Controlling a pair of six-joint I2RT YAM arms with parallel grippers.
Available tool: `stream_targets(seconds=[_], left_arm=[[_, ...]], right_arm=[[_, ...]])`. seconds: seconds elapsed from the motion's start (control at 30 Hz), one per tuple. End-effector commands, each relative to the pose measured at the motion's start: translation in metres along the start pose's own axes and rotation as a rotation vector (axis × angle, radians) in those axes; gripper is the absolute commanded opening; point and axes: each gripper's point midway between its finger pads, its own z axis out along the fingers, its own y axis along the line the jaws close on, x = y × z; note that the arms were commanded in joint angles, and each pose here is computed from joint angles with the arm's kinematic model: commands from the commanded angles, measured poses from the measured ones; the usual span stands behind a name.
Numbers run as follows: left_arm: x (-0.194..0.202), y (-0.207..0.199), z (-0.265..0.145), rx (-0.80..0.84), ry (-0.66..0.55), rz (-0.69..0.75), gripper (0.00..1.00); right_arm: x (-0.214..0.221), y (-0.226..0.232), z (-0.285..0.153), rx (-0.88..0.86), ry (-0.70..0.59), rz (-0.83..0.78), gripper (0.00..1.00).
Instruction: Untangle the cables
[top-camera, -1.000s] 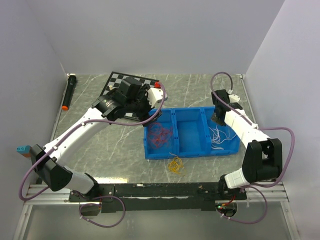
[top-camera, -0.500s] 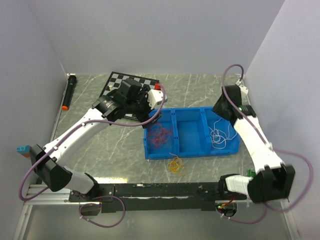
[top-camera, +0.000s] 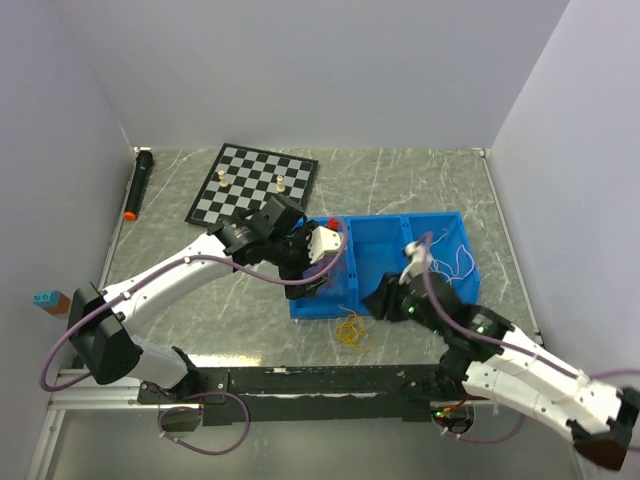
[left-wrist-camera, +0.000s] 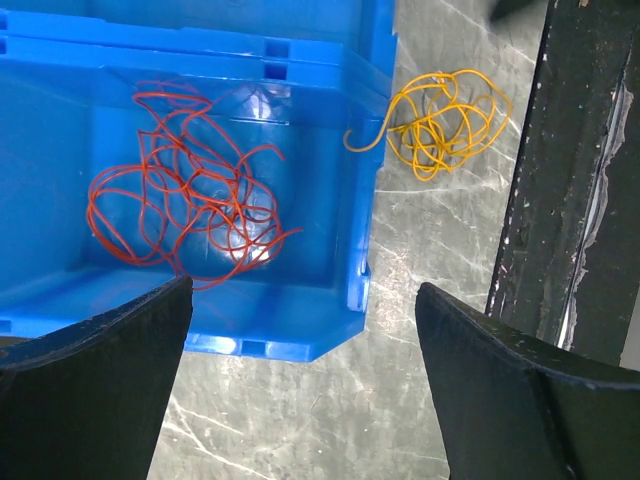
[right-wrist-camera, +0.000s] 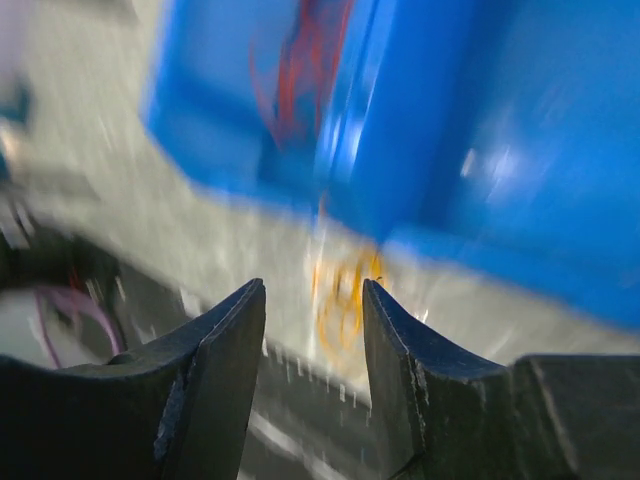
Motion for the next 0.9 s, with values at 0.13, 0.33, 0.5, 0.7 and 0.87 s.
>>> stream_targets(seconds=[0.13, 0.33, 0.5, 0.7, 0.87], left_arm=[[-0.022, 0.0, -0.018, -0.022, -0.082, 0.009, 0.97], [-0.019, 0.001, -0.023, -0.044, -0.073, 0.015, 0.97], [-0.02, -0.001, -0.024, -0.039, -0.09, 0.019, 0.97], [-0.015, -0.009, -0.015, 0.017, -0.086, 0.008, 0.97], [-0.016, -0.018, -0.005, 0.085, -0.075, 0.018, 0.97]], right_arm=[[0.076, -0.007, 0.033, 0.13, 0.188, 0.005, 0.48], [0.09, -0.016, 0.054, 0.215, 0.208, -0.041, 0.4], [0.097, -0.018, 0.058, 0.245, 0.211, -0.067, 0.17], [0.09, 0.007, 0.038, 0.124, 0.154, -0.118, 0.0], [0.101, 0.026, 0.024, 0.002, 0.146, -0.198, 0.0]])
